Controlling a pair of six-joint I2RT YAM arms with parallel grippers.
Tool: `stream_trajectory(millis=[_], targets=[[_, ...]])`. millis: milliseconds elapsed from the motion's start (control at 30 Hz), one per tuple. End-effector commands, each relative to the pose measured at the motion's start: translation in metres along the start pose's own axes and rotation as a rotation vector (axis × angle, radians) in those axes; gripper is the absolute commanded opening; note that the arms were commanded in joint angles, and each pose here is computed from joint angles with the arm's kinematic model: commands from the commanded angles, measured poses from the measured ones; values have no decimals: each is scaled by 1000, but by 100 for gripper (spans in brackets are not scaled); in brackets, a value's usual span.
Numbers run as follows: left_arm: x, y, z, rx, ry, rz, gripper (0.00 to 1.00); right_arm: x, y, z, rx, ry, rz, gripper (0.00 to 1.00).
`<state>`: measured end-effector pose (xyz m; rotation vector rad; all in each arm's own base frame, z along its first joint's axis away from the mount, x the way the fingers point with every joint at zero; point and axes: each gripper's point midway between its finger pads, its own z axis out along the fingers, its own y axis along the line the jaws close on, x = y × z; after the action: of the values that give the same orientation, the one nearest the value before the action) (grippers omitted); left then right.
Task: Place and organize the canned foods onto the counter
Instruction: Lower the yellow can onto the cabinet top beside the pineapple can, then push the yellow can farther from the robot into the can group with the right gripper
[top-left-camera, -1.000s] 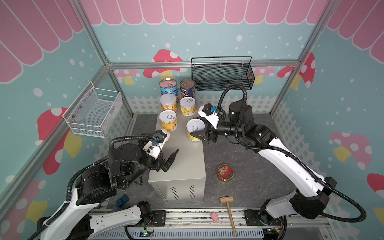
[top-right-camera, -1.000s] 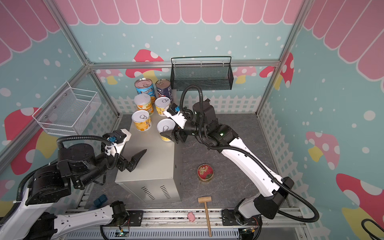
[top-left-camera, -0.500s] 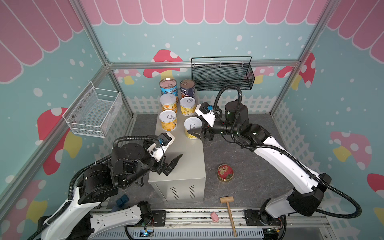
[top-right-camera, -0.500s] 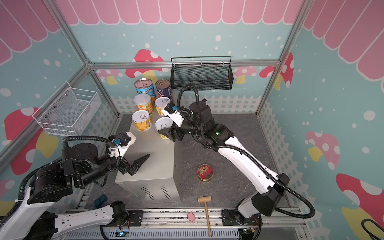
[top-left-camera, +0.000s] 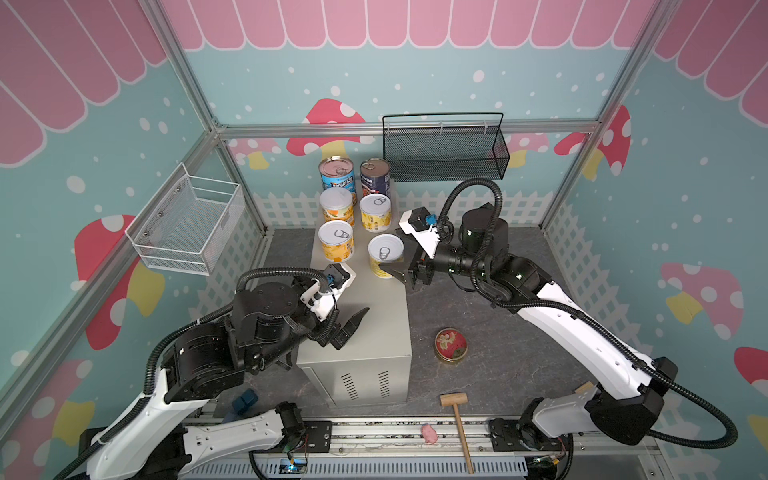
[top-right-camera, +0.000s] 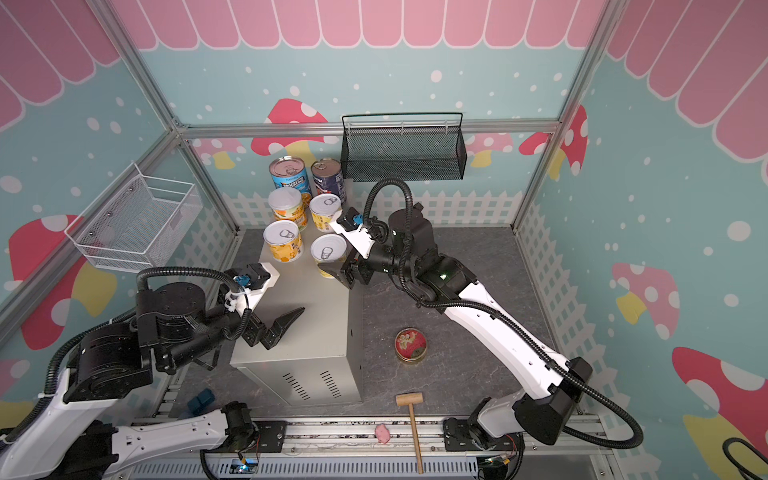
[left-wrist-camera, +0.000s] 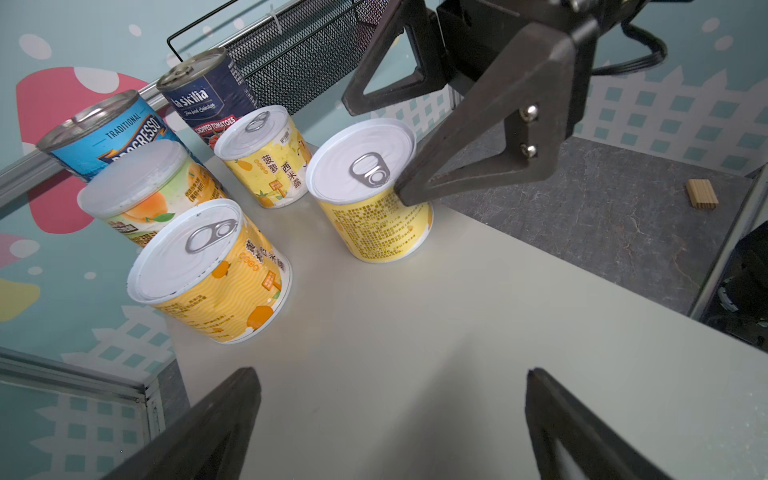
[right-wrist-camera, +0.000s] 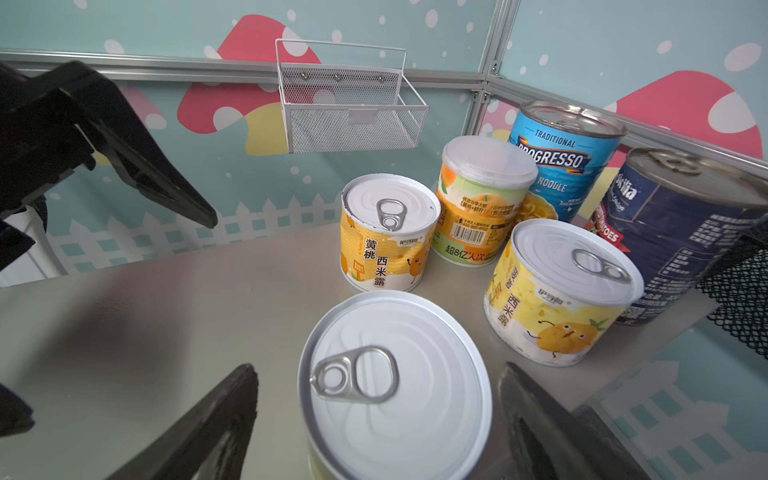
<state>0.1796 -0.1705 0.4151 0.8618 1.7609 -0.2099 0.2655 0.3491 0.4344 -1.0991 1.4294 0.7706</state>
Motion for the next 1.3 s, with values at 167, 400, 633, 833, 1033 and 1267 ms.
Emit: stream_trajectory(millis=[167, 400, 633, 833, 1033, 1267], targets=[[-8, -1, -9, 29, -22, -18, 100, 2, 4, -3, 2, -25, 1, 93], [-7, -2, -8, 34, -22, -12, 100, 5, 5, 4, -16, -41, 21, 91], [-6, -2, -9, 33, -25, -2, 100, 8, 6, 13, -29, -50, 33, 85], [1, -3, -7, 30, -11, -2, 100, 11, 3, 22, -29, -49, 42, 81], [7, -2, -8, 23, -8, -6, 100, 12, 1, 28, -26, -55, 41, 77], [6, 2, -10, 9, -19, -11, 100, 14, -5, 34, -2, -59, 47, 73]])
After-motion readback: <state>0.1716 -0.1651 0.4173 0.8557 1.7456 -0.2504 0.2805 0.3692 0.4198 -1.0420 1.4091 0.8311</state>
